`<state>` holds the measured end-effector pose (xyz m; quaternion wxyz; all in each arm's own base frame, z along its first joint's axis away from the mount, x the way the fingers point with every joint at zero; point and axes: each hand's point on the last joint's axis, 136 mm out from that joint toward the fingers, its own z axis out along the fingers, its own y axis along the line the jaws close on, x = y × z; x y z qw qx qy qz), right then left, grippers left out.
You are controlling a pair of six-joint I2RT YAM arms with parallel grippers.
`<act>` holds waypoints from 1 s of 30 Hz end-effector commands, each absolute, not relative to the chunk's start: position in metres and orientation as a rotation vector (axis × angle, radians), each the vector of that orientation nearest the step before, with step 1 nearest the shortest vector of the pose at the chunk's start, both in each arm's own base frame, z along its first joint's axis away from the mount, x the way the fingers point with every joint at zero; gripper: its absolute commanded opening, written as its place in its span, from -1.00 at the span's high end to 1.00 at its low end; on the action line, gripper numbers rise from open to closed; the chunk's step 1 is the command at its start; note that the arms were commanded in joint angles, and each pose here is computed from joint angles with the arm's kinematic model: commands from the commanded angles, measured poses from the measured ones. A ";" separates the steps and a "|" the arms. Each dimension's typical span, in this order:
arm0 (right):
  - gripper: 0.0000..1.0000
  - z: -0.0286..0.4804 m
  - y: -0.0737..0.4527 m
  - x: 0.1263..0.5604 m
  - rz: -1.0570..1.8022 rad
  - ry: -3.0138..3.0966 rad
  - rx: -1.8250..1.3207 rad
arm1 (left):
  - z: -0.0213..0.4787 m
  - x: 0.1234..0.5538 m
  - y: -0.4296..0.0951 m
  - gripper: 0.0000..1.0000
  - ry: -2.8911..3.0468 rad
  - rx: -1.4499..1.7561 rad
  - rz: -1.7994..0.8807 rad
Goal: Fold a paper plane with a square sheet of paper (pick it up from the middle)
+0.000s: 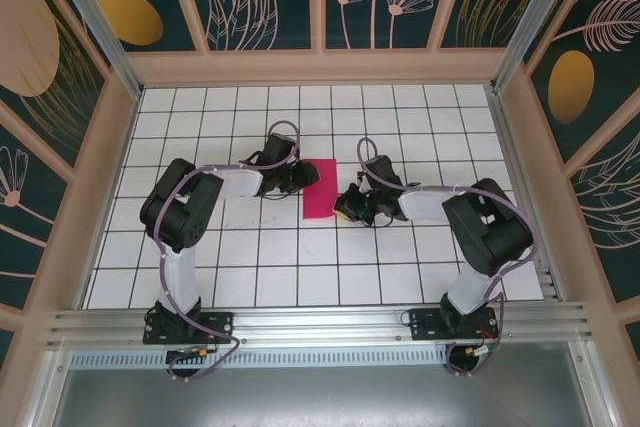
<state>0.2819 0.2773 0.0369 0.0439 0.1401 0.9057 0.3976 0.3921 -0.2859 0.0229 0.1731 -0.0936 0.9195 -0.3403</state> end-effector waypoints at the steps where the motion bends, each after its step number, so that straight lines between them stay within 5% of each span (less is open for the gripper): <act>1: 1.00 0.047 0.275 0.284 1.221 2.735 0.429 | 0.015 0.376 -0.276 0.34 2.663 -0.295 -0.943; 9: 1.00 0.040 0.269 0.263 1.160 2.868 0.320 | 0.060 0.390 -0.286 0.26 2.541 -0.173 -1.002; 30: 1.00 0.076 0.305 0.307 1.371 2.668 0.252 | 0.000 0.383 -0.275 0.42 2.694 -0.200 -0.850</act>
